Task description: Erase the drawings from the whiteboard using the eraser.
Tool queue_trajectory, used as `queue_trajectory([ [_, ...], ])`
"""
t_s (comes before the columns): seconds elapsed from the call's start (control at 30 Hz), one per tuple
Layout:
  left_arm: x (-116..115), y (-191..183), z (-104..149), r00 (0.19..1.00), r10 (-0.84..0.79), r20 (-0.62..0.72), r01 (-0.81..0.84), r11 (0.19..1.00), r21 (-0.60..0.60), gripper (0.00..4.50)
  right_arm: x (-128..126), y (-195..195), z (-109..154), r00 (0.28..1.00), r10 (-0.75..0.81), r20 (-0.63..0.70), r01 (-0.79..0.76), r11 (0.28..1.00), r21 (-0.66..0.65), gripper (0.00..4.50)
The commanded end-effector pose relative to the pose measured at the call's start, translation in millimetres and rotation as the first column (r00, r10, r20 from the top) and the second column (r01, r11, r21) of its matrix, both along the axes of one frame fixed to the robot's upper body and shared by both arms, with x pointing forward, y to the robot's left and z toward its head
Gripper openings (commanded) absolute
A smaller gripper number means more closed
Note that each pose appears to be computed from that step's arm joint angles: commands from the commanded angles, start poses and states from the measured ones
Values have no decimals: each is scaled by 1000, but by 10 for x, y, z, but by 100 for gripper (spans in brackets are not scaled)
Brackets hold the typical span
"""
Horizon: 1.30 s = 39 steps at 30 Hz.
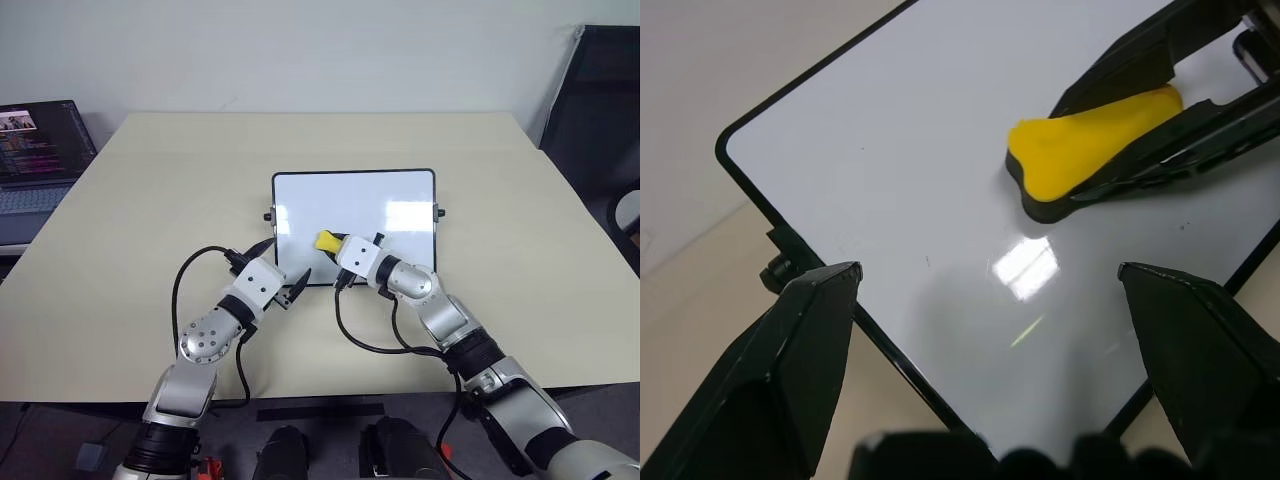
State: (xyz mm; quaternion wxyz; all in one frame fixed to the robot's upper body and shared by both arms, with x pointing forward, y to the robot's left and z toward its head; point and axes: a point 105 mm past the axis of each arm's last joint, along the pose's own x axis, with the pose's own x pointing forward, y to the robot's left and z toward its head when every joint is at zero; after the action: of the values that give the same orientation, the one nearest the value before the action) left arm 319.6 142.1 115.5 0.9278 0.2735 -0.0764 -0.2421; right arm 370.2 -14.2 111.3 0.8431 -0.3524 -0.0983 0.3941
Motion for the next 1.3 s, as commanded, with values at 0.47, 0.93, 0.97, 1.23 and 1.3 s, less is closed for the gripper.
queue_trajectory([
  [0.47, 20, 36, 79, 999, 15, 48, -14, 1000, -6, 450, -110, -660, -243, 992, -103, -78, 95, 990, -108, 110],
  [0.93, 21, -304, 267, 982, -181, 60, 187, 973, -137, 450, -294, -1260, 593, 951, -301, -75, 310, 931, 192, 110],
  [0.97, 12, -372, 310, 971, -231, 56, 238, 955, -176, 450, -313, -1343, 624, 938, -338, -78, 347, 917, 196, 110],
  [1.23, -111, -891, 299, 777, -627, -55, 583, 750, -311, 450, -408, -2225, 701, 723, -660, -206, 691, 681, 243, 110],
  [1.3, -136, -968, 272, 726, -683, -79, 630, 706, -322, 450, -443, -2418, 657, 656, -709, -259, 754, 608, 249, 110],
])
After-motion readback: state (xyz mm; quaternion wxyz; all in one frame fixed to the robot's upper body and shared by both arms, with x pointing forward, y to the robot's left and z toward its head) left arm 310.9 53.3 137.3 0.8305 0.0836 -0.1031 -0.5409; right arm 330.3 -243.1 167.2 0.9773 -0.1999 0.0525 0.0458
